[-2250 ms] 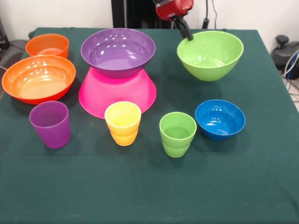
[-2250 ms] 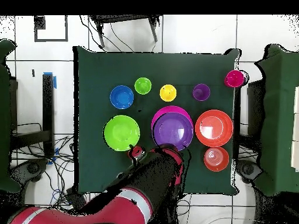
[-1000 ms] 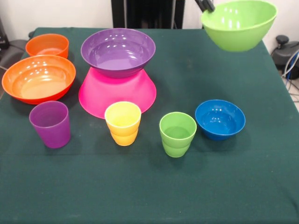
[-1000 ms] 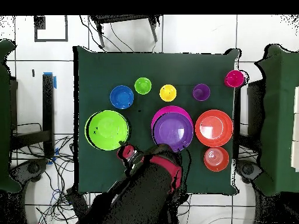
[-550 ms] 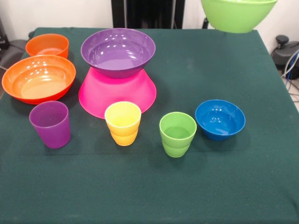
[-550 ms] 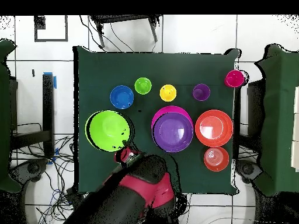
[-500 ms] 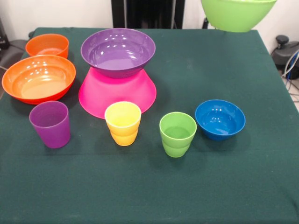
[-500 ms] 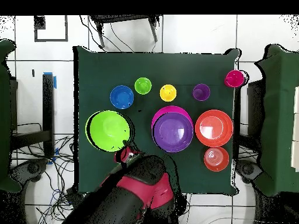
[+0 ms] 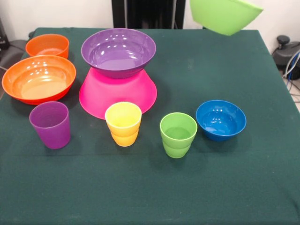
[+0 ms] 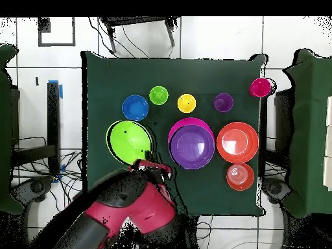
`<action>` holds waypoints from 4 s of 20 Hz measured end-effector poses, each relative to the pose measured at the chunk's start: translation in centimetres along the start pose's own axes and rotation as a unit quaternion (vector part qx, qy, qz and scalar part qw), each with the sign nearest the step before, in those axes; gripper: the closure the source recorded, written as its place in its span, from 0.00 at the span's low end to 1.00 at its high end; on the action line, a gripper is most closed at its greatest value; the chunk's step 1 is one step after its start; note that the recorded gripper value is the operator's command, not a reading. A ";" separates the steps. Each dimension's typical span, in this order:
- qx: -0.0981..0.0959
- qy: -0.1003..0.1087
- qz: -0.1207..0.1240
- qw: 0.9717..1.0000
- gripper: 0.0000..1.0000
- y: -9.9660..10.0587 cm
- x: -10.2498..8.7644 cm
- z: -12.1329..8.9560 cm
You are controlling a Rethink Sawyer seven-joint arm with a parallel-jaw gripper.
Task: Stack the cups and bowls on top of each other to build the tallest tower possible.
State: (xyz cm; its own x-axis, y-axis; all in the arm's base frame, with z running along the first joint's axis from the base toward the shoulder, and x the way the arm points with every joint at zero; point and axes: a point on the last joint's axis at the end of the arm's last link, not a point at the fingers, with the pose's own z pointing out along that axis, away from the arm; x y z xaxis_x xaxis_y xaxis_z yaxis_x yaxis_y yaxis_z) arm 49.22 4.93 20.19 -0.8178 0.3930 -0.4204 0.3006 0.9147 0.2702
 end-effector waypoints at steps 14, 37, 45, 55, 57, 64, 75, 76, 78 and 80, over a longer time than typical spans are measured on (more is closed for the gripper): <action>0.254 -0.099 -0.105 0.956 1.00 -1.7 -2.7 -0.9; 0.419 -0.182 -0.190 0.869 1.00 0.4 -6.0 -5.5; 0.472 -0.203 -0.209 0.832 1.00 -1.3 -5.8 -5.4; 0.507 -0.232 -0.233 0.797 1.00 -4.3 -4.0 -3.9; 0.506 -0.245 -0.240 0.791 1.00 -4.6 -3.9 -3.4; 0.515 -0.288 -0.261 0.764 1.00 -5.6 -3.8 -3.2; 0.530 -0.333 -0.259 0.736 1.00 -8.5 -3.1 -4.0; 0.531 -0.336 -0.258 0.734 1.00 -8.7 -3.1 -4.0; 0.532 -0.343 -0.255 0.731 1.00 -9.2 -2.9 -4.2; 0.534 -0.352 -0.250 0.727 1.00 -9.9 -2.7 -4.4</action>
State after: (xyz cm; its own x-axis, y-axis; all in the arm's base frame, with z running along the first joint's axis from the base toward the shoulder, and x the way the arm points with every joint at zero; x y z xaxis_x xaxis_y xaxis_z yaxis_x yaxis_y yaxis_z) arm 46.28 -5.64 22.48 -0.6152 -0.4057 -0.6760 0.5695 0.3642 -0.7369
